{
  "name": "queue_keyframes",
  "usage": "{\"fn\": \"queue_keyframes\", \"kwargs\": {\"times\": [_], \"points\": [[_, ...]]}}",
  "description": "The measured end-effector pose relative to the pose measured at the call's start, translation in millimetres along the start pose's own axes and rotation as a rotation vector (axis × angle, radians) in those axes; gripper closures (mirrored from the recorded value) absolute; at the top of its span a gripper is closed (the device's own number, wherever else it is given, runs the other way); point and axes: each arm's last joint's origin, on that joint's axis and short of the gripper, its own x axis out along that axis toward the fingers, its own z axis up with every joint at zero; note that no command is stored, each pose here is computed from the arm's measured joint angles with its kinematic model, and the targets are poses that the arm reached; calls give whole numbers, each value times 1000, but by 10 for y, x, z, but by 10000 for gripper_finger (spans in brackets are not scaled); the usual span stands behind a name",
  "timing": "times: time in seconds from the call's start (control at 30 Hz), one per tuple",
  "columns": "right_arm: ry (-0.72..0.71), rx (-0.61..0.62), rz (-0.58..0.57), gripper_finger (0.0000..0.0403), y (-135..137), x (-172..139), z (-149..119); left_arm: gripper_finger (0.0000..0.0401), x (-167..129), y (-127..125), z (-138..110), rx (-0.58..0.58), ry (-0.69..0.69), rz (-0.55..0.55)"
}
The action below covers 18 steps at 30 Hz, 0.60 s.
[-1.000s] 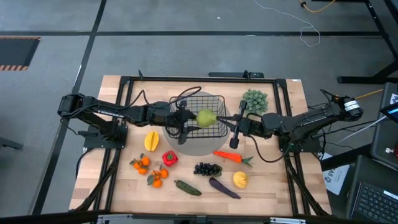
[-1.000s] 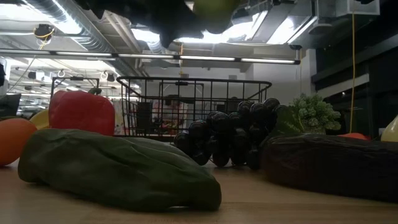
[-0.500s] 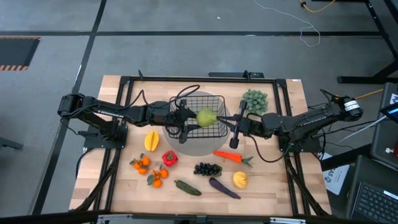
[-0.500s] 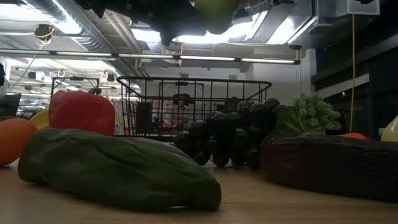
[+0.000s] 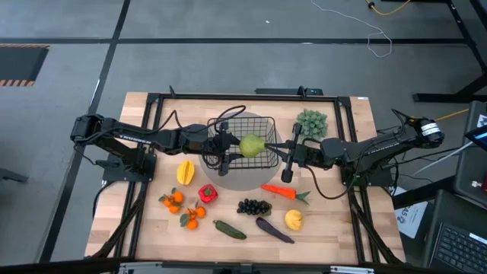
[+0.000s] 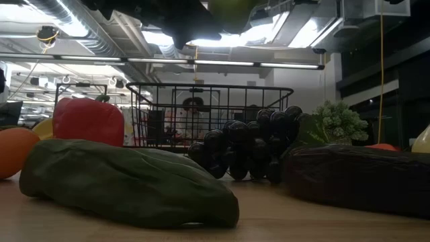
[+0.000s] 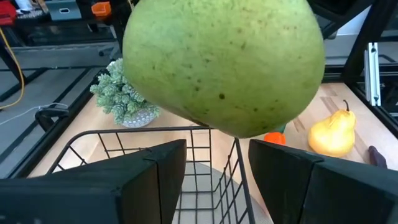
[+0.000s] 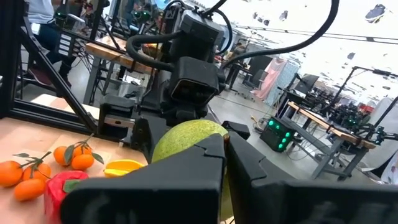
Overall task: Build produce basket
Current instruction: Put the green pear into the black wire basket
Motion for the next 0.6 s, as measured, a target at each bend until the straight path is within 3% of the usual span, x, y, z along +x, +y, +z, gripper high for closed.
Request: {"fn": "queue_keyframes", "kwargs": {"times": [0.6], "points": [[-25,22,51,403,13,0,10,239,1,0,9,1,-10,0]]}}
